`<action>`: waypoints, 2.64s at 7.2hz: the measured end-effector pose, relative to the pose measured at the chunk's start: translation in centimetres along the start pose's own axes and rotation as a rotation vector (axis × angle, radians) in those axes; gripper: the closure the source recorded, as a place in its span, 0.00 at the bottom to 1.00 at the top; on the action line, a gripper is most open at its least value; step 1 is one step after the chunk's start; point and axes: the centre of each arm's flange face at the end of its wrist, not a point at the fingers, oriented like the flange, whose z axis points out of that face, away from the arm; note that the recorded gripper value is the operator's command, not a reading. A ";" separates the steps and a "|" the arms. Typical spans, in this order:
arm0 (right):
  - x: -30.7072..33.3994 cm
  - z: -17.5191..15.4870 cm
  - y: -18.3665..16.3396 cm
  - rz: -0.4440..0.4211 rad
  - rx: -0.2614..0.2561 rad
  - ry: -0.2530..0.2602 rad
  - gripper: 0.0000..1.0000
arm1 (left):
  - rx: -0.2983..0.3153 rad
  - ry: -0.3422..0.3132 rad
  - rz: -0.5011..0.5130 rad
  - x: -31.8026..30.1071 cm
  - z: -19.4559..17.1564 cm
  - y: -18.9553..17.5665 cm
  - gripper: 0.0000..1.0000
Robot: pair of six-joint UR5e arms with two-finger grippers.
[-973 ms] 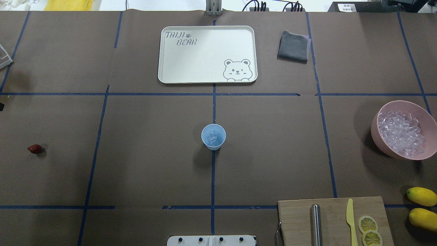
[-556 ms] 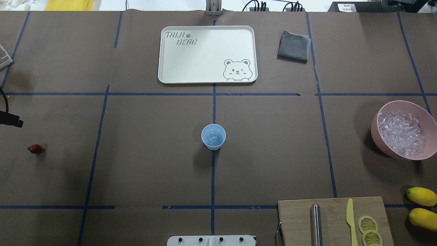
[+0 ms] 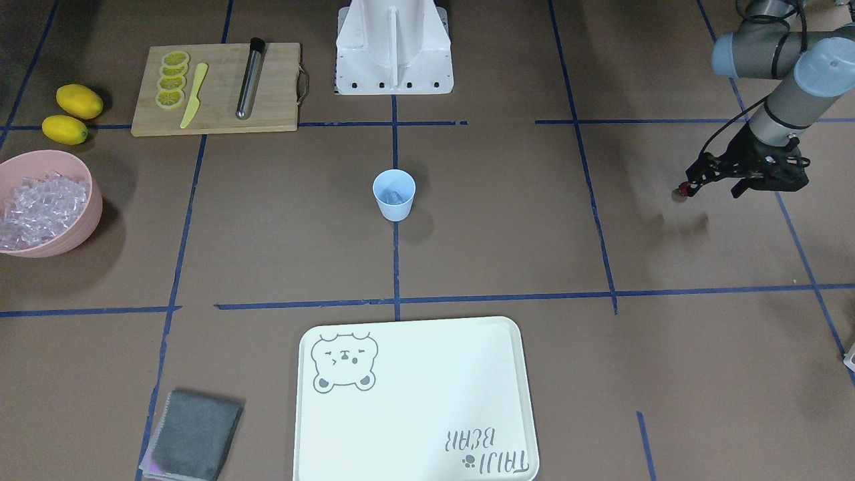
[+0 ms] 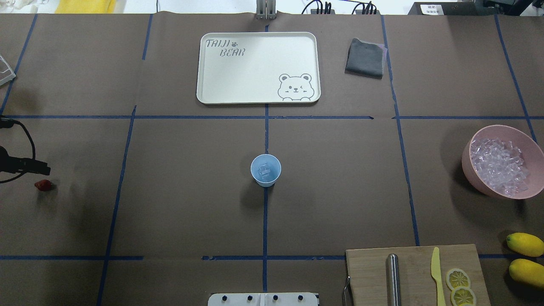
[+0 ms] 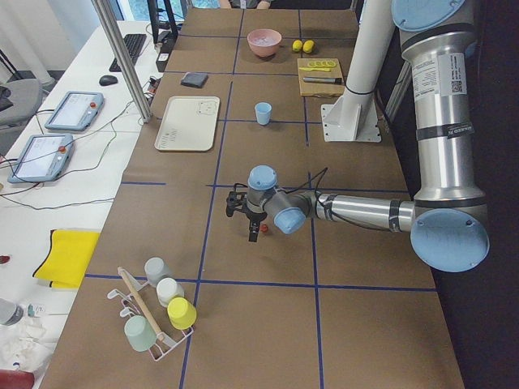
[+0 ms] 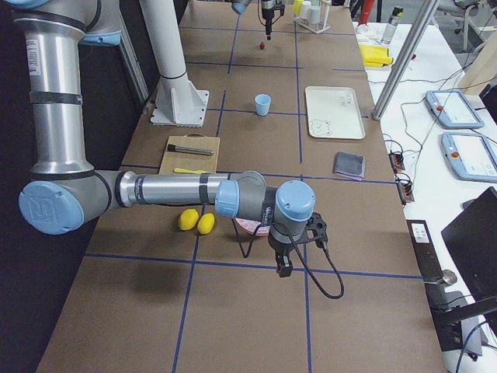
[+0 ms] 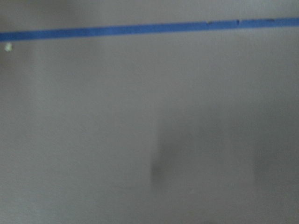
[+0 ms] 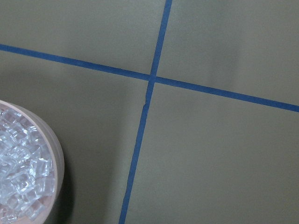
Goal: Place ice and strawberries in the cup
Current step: 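Move the left gripper down to the red strawberry and grasp it, then lift the strawberry and carry it over the light-blue cup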
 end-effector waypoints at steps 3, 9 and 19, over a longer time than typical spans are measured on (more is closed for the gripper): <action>0.0 0.0 0.0 0.001 0.000 0.000 0.01 | -0.026 -0.009 0.005 1.5 1.6 1.5 0.52; -0.1 -0.1 -0.1 0.002 0.001 0.000 0.01 | -0.020 0.009 0.016 2.4 0.3 1.7 1.00; -0.1 -0.2 -0.1 -0.003 0.004 0.003 0.01 | -0.048 0.026 -0.003 27.9 -17.3 -5.5 1.00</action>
